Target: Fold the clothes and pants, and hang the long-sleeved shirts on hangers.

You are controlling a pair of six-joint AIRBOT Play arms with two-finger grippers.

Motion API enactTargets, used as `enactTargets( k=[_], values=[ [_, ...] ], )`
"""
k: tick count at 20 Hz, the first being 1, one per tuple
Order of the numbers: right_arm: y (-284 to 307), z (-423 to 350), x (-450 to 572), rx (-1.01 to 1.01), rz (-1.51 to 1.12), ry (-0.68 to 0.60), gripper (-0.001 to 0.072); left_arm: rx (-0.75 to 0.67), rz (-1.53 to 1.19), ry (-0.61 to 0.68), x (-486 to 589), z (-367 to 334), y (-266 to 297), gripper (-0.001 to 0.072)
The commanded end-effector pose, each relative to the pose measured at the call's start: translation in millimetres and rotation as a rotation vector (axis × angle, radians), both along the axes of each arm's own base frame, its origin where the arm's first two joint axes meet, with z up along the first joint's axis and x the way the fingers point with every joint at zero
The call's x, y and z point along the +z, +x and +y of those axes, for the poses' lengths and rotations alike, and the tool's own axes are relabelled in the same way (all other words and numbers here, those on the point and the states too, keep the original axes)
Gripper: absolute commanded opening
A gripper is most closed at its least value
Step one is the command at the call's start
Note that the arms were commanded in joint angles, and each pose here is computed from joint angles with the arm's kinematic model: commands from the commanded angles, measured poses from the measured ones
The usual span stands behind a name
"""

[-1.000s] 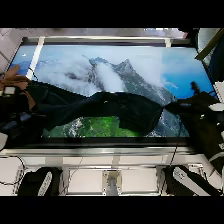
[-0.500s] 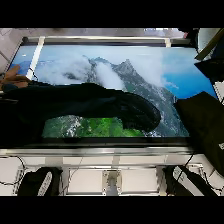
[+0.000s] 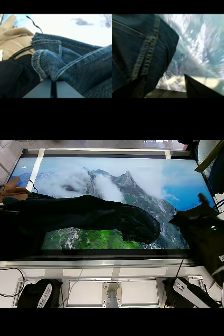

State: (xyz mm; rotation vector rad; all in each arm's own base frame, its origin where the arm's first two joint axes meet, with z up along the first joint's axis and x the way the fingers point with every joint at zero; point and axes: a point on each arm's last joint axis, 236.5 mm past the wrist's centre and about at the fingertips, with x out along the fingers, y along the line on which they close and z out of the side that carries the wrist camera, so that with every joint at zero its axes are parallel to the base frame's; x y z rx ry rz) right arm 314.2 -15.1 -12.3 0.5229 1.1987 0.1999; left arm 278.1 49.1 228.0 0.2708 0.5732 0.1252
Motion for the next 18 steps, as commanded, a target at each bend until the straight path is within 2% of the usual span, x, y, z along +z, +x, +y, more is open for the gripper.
enactTargets(
  k=[1,4,7,8,10,12,13,16,18],
  values=[
    [11.3,23.2,-48.9,-0.078,0.09,0.206,0.0671,0.002,0.015,0.001,-3.8,0.8,2.8,0.0012],
    [42.7,36.8,-61.0,-0.1,0.096,0.382,0.0679,0.002,0.032,0.0,-8.8,0.9,6.6,0.0012],
    [48.5,39.0,-77.4,-0.093,0.13,0.391,0.0675,0.002,0.041,-0.002,-11.4,0.8,8.4,0.0012],
    [47.2,45.3,-78.9,-0.062,0.129,0.386,0.0647,0.002,0.042,-0.002,-11.8,0.9,8.9,0.0012],
    [43.0,67.9,-72.1,0.049,0.107,0.396,0.0376,0.002,0.047,-0.003,-13.3,0.9,9.9,0.0012],
    [46.4,90.6,-57.0,0.126,0.076,0.434,0.0184,0.004,0.052,-0.005,-14.9,1.0,11.2,0.0012],
    [53.2,97.7,-45.0,0.152,0.046,0.451,0.0056,0.007,0.053,0.003,-14.8,2.8,11.4,0.0012],
    [70.7,98.0,15.8,0.252,-0.072,0.475,0.0052,0.091,0.022,0.155,11.2,37.0,5.2,0.0012],
    [84.0,83.3,75.4,0.27,-0.195,0.426,0.0052,0.138,-0.045,0.224,48.0,52.2,-1.4,0.0011]
  ],
)
